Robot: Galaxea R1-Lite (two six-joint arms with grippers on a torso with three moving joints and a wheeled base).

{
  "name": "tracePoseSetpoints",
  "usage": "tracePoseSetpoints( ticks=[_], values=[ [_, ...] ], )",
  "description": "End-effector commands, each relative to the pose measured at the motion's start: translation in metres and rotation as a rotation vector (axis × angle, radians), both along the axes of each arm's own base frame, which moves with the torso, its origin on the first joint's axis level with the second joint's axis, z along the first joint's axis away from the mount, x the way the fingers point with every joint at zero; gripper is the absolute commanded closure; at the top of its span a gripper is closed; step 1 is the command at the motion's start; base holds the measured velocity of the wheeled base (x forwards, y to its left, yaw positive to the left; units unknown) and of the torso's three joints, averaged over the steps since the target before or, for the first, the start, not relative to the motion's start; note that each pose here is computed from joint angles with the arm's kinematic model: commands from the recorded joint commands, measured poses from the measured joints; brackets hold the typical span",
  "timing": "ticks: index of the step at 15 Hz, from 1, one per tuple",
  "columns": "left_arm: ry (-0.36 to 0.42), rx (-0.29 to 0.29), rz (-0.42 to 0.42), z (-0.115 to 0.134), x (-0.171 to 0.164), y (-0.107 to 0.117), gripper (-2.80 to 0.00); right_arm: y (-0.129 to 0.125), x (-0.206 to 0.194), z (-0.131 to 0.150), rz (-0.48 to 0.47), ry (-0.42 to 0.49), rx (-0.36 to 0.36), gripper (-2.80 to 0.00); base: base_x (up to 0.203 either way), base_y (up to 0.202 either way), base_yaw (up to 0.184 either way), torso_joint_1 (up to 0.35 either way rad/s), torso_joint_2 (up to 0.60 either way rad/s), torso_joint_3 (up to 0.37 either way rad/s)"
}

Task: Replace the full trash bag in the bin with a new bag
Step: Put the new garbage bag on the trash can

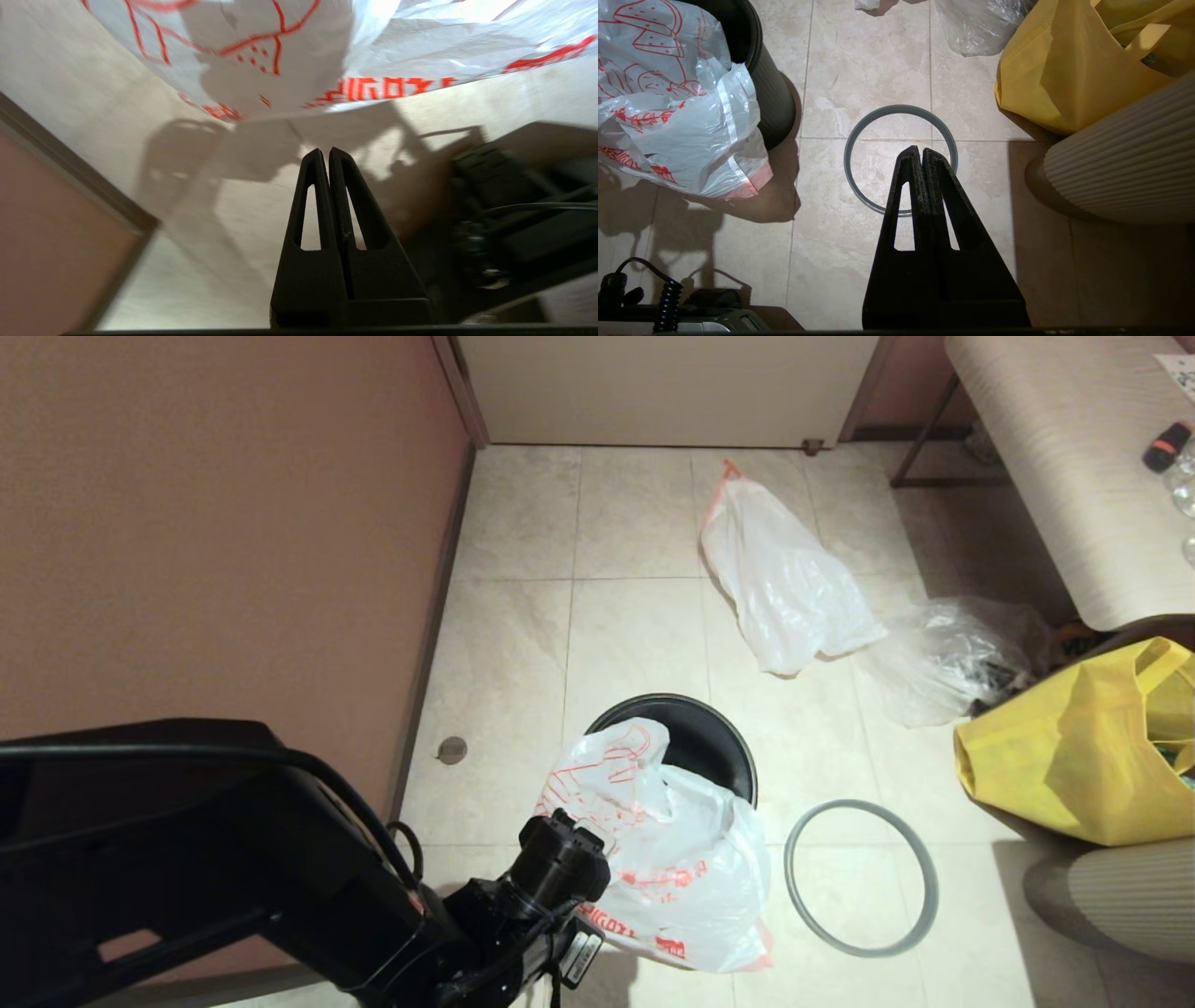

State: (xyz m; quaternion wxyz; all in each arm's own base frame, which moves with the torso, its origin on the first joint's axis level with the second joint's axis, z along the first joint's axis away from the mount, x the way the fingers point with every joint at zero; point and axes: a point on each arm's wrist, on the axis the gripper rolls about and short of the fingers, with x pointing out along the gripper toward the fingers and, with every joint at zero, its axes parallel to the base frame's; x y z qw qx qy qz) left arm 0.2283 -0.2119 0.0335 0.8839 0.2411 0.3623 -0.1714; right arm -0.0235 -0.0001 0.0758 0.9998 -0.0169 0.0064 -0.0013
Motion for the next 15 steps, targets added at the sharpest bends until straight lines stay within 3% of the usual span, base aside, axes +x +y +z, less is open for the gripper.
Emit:
tracePoseSetpoints(
  ticks=[1, 3, 5, 7, 9, 10, 13, 15],
  values=[
    [0.02, -0.068, 0.03, 0.002, -0.005, -0.001, 0.0, 0.0, 0.0, 0.0, 0.006, 0.001, -0.008, 0.0, 0.0, 0.0, 0.0, 0.0, 0.0, 0.0],
    [0.066, -0.089, 0.059, -0.004, -0.013, 0.004, 0.0, 0.0, 0.0, 0.0, 0.002, -0.001, 0.023, 0.0, 0.0, 0.0, 0.0, 0.0, 0.0, 0.0],
    [0.124, -0.009, 0.069, -0.026, -0.02, 0.014, 0.0, 0.0, 0.0, 0.0, -0.007, -0.002, 0.048, 0.0, 0.0, 0.0, 0.0, 0.0, 0.0, 0.0],
    [0.116, 0.036, 0.087, -0.04, 0.001, 0.02, 0.0, 0.0, 0.0, 0.0, -0.009, 0.001, 0.048, 0.0, 0.0, 0.0, 0.0, 0.0, 0.0, 0.0],
    [0.065, 0.005, 0.118, -0.046, 0.034, 0.021, 0.0, 0.0, 0.0, 0.0, -0.007, 0.006, 0.047, 0.0, 0.0, 0.0, 0.0, 0.0, 0.0, 0.0],
    [0.079, 0.007, 0.125, -0.05, 0.043, 0.02, 0.0, 0.0, 0.0, 0.0, -0.007, 0.011, 0.047, 0.0, 0.0, 0.0, 0.0, 0.0, 0.0, 0.0],
    [0.217, 0.076, 0.249, -0.057, 0.041, 0.026, 0.0, 0.0, 0.003, 0.001, -0.008, 0.049, 0.047, 0.0, 0.0, 0.0, 0.0, 0.0, 0.0, 0.0],
    [0.245, 0.125, 0.28, -0.067, 0.036, 0.029, 0.0, 0.0, 0.006, 0.002, -0.009, 0.09, 0.047, 0.0, 0.0, 0.0, 0.0, 0.0, 0.0, 0.0]
  ],
)
